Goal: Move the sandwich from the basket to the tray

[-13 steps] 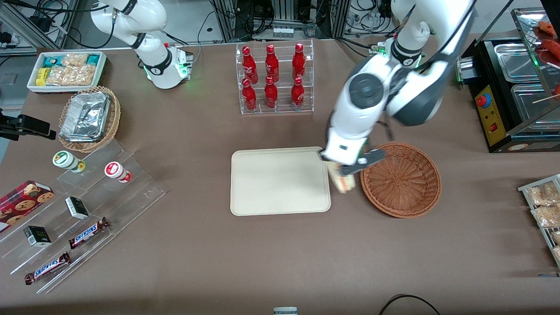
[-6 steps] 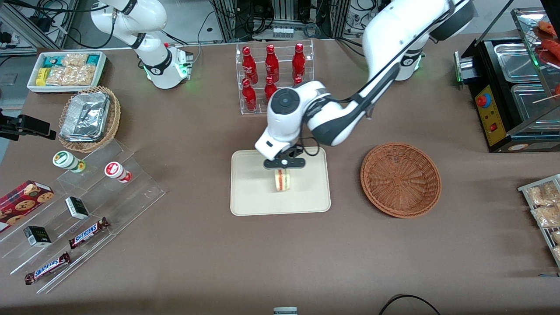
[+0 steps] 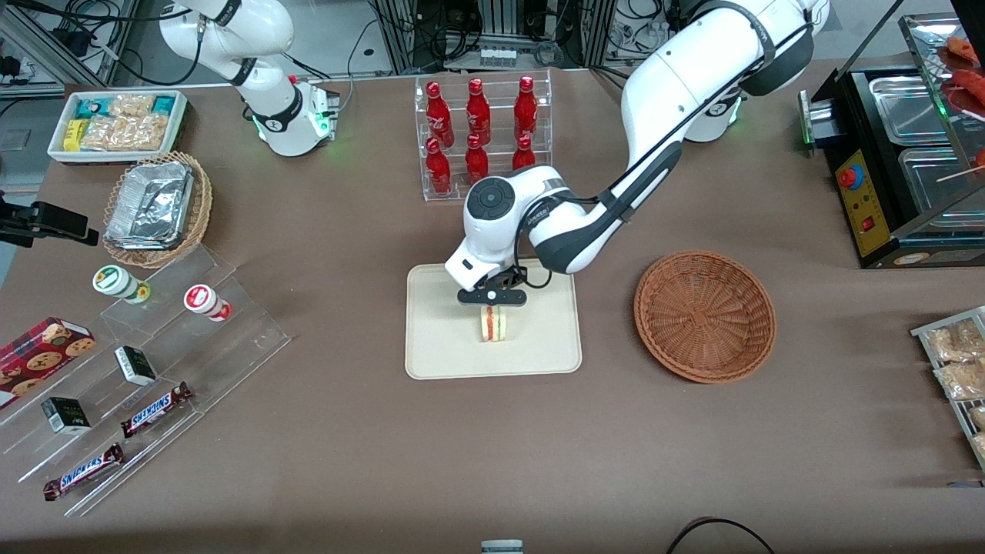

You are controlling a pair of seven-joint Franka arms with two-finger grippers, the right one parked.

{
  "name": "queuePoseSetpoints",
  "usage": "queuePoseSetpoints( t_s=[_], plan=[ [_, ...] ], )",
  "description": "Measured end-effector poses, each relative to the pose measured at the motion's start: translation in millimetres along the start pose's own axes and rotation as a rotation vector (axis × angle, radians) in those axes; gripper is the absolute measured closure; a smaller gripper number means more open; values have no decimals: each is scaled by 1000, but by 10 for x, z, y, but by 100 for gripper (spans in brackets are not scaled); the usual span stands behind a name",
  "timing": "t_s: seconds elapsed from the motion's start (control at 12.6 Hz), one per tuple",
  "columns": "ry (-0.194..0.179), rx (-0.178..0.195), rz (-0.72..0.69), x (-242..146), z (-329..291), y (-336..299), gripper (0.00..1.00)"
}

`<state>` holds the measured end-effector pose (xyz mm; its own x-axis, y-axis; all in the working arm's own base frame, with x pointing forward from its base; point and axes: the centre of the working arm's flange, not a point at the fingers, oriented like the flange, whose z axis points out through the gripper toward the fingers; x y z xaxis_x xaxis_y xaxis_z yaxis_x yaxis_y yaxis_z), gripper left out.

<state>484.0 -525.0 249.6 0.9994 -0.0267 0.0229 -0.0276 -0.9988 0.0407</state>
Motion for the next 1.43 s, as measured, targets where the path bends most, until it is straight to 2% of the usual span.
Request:
queuePoseSetpoints(
  t_s=[0.32,0.63,0.79,0.95,1.11,1.43],
  plan=[
    [-7,-6,-6,28,124,-20,84],
    [2,-14,-10,69,74,-11,43],
    [25,-25,-21,158,-83,-21,23],
    [54,-15,-31,236,-371,-55,1],
    [85,7,-63,349,-782,-188,0],
    [98,74,-209,708,-1784,-957,0]
  ],
)
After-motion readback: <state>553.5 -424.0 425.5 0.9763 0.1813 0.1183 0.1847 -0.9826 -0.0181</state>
